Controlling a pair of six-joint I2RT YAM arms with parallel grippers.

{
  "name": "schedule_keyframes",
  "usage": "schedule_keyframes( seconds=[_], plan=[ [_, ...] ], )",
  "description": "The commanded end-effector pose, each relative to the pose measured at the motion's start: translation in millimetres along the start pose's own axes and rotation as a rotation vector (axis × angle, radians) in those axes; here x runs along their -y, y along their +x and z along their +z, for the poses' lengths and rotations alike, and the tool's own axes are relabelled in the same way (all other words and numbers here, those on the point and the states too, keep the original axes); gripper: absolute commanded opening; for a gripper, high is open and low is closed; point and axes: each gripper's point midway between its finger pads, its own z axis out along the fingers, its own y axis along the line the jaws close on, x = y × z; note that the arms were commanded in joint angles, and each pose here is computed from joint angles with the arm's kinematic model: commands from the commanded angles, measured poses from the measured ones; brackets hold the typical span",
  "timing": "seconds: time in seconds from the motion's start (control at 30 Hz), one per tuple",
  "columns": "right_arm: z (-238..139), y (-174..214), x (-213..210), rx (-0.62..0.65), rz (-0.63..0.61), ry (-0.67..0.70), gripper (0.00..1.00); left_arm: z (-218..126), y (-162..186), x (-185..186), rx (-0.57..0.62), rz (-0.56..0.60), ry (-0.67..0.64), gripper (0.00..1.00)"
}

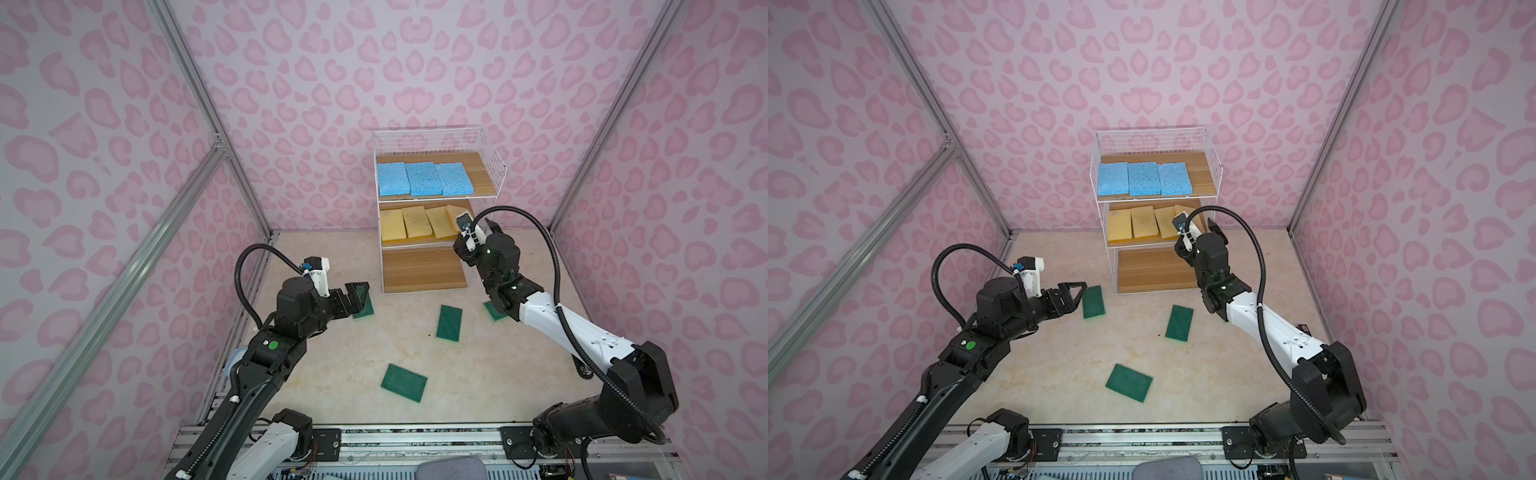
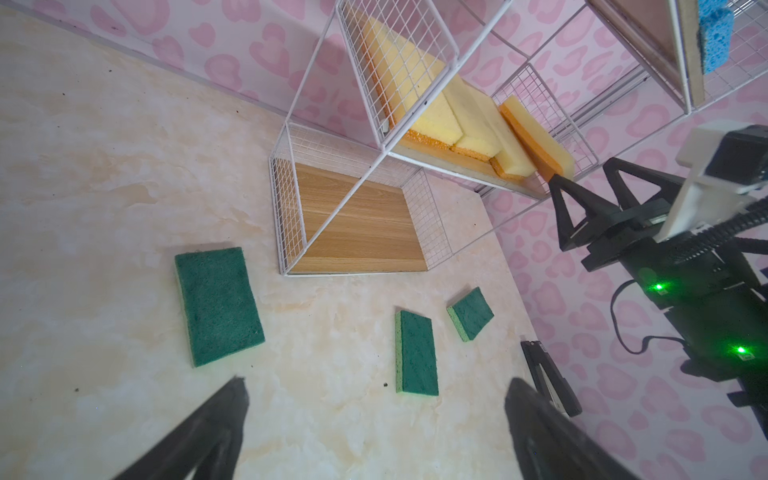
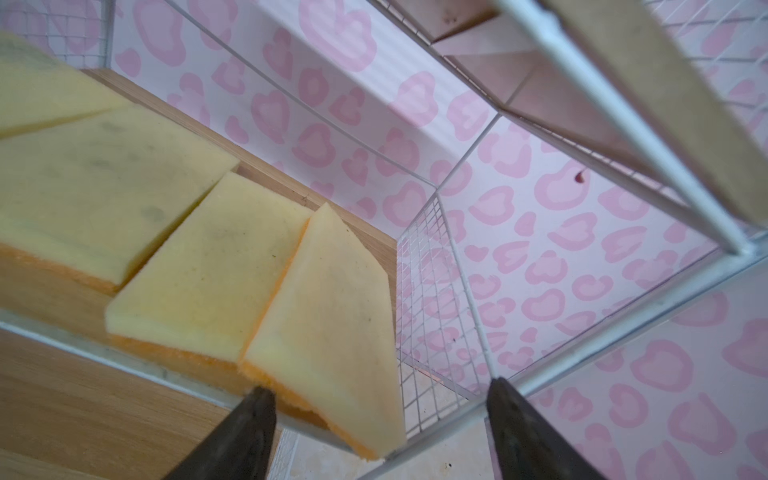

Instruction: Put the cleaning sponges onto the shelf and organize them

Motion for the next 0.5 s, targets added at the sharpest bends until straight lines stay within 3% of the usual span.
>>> schedule_keyframes(
  seconds=[0.0,0.17,0.37,0.47],
  plan=[
    [-5,3,-11,0.001,0.046,-0.065,0.87,-2,-4,5,0.011,0.0,0.016,0.98],
    [-17,0,-8,-0.002,0.182,-0.126,0.88,-3,-7,7,0.015,0.0,0.022,0.98],
    [-45,-7,16,0.063,0.556,-0.167,0.83,-3,-10,11,0.012,0.004,0.033,0.98],
    [-52,8,32,0.062,0.846,-0.154,0.78,-1,-12,14,0.01,0.005,0.044,0.98]
  ],
)
